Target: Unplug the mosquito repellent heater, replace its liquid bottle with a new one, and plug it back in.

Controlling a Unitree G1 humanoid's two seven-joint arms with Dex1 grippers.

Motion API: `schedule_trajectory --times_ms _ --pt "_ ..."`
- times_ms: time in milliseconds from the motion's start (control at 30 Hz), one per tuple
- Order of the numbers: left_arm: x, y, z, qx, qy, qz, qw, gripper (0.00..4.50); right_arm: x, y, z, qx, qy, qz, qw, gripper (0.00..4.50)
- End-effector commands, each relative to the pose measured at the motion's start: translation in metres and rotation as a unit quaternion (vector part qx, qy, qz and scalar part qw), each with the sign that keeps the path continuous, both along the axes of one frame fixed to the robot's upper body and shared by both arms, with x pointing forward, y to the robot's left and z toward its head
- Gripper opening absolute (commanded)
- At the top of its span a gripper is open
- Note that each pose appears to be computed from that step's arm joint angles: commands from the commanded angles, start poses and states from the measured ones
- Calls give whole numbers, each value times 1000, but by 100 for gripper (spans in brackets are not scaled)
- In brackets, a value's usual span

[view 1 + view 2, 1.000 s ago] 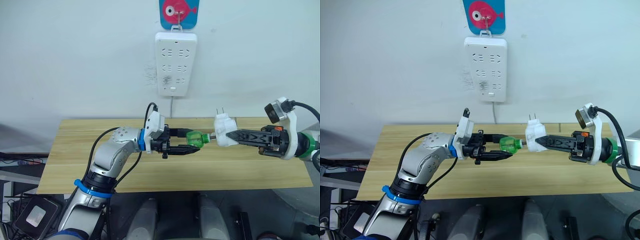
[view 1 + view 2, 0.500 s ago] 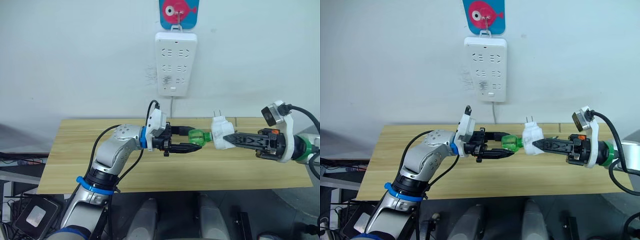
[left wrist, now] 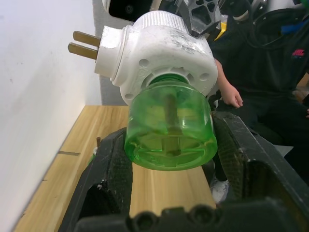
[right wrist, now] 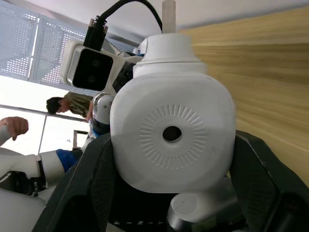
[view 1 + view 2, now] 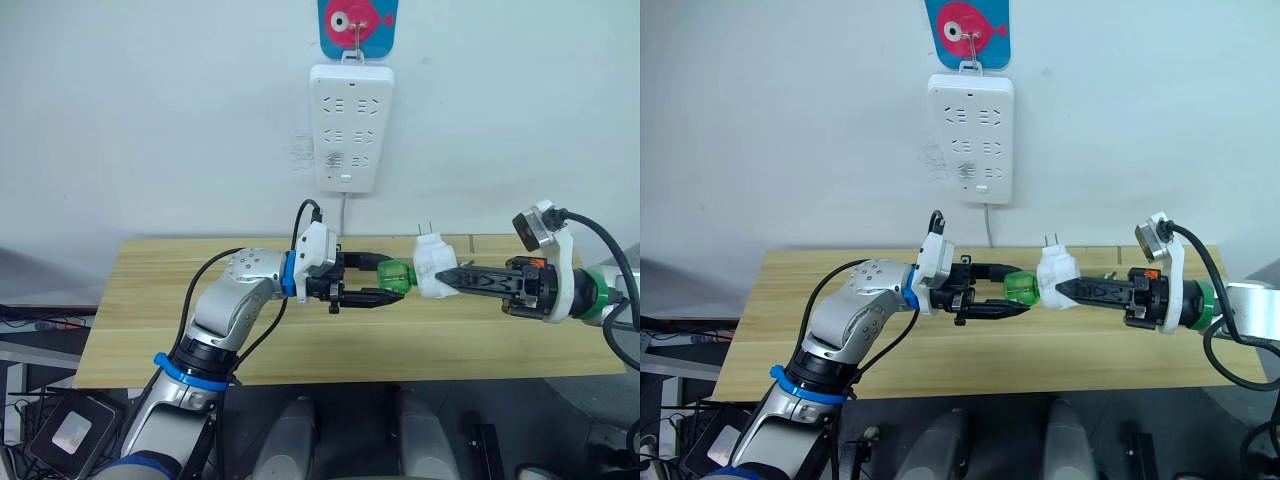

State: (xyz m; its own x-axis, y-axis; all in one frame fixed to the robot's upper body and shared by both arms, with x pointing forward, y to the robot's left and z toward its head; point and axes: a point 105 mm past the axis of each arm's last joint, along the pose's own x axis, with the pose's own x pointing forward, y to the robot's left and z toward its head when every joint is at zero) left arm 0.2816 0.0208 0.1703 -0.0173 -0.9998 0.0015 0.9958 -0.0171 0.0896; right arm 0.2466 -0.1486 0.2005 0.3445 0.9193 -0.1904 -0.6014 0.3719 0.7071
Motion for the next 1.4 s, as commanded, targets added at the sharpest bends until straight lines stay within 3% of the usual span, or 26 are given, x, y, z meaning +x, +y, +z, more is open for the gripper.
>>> schedule_trajectory --times_ms 33,433,600,767,1000,1167,1267,1400 --pt "-8 -15 7 -20 -16 -21 999 233 -15 21 11 6 -34 48 998 296" --pt "-10 -15 11 -30 -17 -28 999 233 -24 23 5 8 -22 68 997 296" --pt "-4 -14 9 -32 -4 -7 999 233 -21 19 -2 -1 -8 53 999 449" --pt "-1 -15 9 -36 -5 3 999 233 -23 20 -5 -12 -12 60 998 449" --pt "3 -15 14 -41 -11 9 999 233 -48 21 -12 -28 12 111 993 449" --pt "3 -10 15 -37 -13 9 999 233 -41 -1 -31 -88 7 64 994 449" --pt "-4 -5 9 -21 -9 -6 1000 233 -12 -31 -41 -131 -12 -27 991 389" --pt "-12 3 3 -2 -4 -23 1000 233 15 -49 -33 -136 -48 -84 986 246"
